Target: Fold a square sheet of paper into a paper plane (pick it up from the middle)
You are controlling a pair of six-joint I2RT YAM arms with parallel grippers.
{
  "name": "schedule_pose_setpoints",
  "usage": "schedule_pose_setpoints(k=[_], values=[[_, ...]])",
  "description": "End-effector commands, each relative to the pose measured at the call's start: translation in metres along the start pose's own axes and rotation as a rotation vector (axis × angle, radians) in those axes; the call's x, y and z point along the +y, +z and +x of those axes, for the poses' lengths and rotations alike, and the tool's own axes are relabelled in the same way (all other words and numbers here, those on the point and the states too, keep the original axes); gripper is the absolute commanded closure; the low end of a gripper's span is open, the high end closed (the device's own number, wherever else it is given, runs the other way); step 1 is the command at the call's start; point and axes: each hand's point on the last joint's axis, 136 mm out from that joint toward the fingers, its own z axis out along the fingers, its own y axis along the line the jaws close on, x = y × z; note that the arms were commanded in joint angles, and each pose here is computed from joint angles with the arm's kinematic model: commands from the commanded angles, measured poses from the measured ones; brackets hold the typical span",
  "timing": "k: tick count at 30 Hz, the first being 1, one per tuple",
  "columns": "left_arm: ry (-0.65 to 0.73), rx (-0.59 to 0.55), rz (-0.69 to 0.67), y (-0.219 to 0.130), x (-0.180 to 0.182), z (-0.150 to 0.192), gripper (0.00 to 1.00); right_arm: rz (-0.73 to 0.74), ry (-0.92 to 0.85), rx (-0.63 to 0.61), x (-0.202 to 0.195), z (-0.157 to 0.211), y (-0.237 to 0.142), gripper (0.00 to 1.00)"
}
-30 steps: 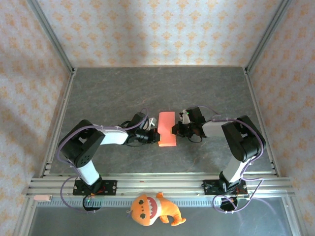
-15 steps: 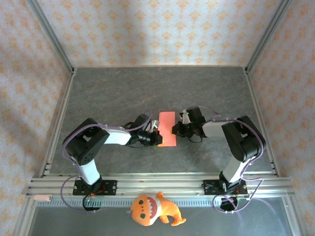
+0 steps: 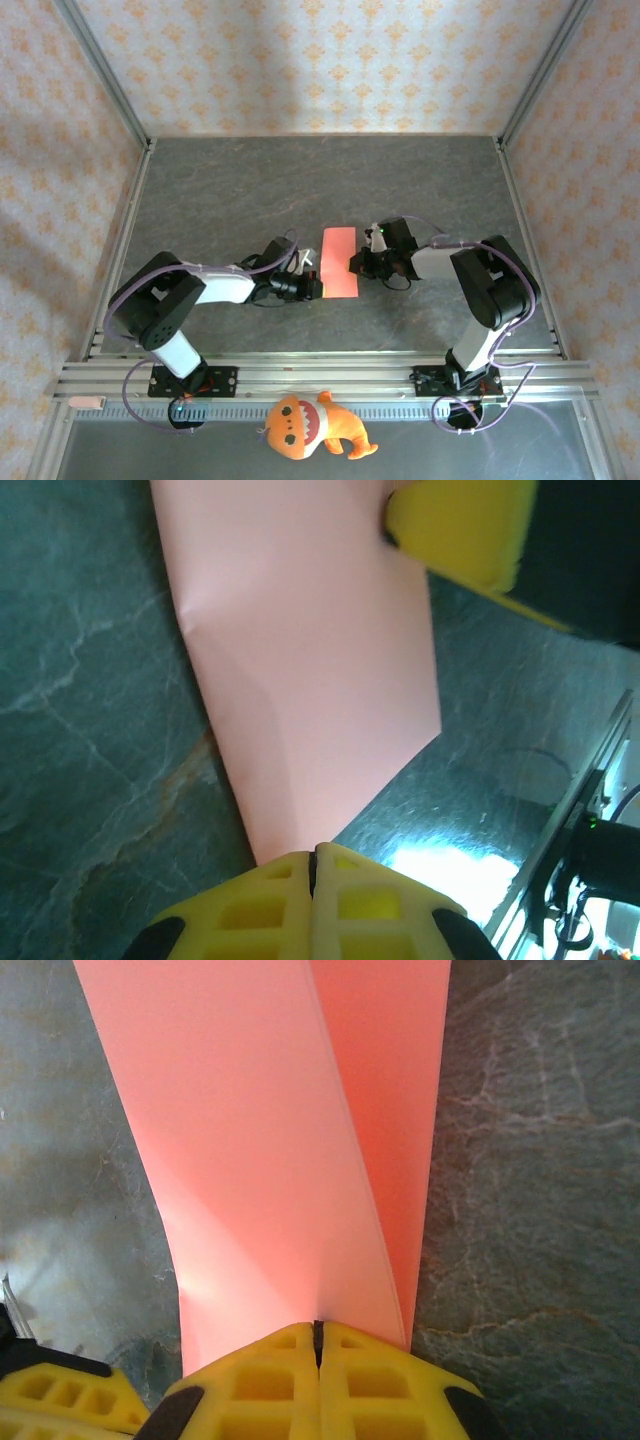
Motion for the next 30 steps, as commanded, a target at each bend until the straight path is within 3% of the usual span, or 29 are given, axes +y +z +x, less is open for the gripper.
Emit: schedule_pose_setpoints(k=[1,8,13,19,23,30], values=[[0.005,-0.080,0.074,-0.008,-0.023,-0.032,1.00,0.338,0.168,0.163,-0.089,0.068,-0.005,1.00],[-0.014,-0.041,0.014,0.016,-0.005,-0.043,1.00,0.344,0.170,0.169,-0.091,0.070,-0.004,1.00],[-0.014,0.040,-0.042,0.023,0.021,-0.017,1.00,0.346,0.171,0.168,-0.092,0.072,-0.005,1.00],[0.019,0.096,-0.137,0.003,0.055,0.029,1.00,0.341,0.172,0.166,-0.091,0.071,-0.004,1.00],[0.047,0.041,-0.115,-0.011,0.042,0.024,1.00,0.342,0.173,0.171,-0.092,0.073,-0.004,1.00],[0.047,-0.149,0.047,-0.027,-0.019,-0.030,1.00,0.346,0.171,0.171,-0.093,0.073,-0.005,1.00]])
